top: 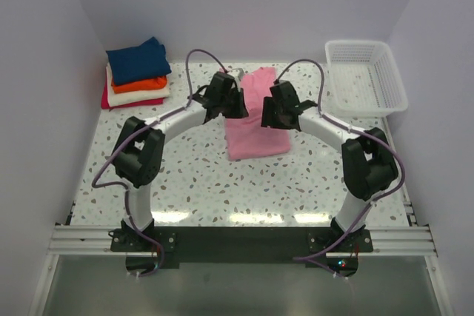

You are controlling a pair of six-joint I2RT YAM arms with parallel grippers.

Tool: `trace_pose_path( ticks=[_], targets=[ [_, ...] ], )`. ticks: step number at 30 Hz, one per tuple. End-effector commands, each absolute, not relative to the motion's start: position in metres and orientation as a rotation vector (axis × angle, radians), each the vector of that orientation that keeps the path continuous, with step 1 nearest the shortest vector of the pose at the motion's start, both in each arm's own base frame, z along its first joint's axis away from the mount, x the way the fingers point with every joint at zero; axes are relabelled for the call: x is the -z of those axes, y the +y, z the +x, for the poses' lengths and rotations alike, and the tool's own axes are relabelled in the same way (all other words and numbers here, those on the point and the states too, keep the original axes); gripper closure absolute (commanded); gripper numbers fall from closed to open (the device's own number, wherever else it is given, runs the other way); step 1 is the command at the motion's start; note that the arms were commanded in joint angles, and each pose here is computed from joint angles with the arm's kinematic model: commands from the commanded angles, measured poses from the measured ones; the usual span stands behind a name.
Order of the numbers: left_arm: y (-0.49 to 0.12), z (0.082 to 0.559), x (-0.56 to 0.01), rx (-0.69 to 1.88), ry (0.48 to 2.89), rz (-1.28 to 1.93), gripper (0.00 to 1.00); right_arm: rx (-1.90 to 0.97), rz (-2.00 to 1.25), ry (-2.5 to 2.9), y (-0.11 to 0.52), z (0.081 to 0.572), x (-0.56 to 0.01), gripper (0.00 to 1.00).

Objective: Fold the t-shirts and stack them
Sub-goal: Fold the tshirt

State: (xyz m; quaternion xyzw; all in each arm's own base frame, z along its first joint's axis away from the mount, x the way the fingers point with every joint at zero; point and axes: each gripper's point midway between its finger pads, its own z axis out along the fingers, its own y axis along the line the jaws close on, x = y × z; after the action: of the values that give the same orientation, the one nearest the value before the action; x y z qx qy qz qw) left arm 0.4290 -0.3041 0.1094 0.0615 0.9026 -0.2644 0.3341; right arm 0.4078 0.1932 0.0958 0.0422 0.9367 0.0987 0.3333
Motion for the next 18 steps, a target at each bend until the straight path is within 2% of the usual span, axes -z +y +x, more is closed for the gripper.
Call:
trace_pose_path(
  ticks=[1, 6, 13, 18],
  targets=[
    [-0.317, 0.420, -0.099, 0.704, 2.368, 0.223, 0.81, -0.264, 0.176, 2.461, 0.190, 0.394, -0.078, 0.43],
    [-0.327, 0.433, -0.075, 0.683, 2.386, 0.242, 0.82, -0.262, 0.143, 2.548, 0.194, 0.375, -0.041, 0.44],
    [-0.315, 0.461, -0.029, 0.513, 2.445, 0.178, 0.84, -0.174, 0.146, 2.643, 0.176, 0.341, -0.009, 0.44],
    [-0.296, 0.471, -0.026, 0.473, 2.447, 0.067, 0.84, -0.134, 0.142, 2.702, 0.164, 0.317, 0.005, 0.44]
  ],
)
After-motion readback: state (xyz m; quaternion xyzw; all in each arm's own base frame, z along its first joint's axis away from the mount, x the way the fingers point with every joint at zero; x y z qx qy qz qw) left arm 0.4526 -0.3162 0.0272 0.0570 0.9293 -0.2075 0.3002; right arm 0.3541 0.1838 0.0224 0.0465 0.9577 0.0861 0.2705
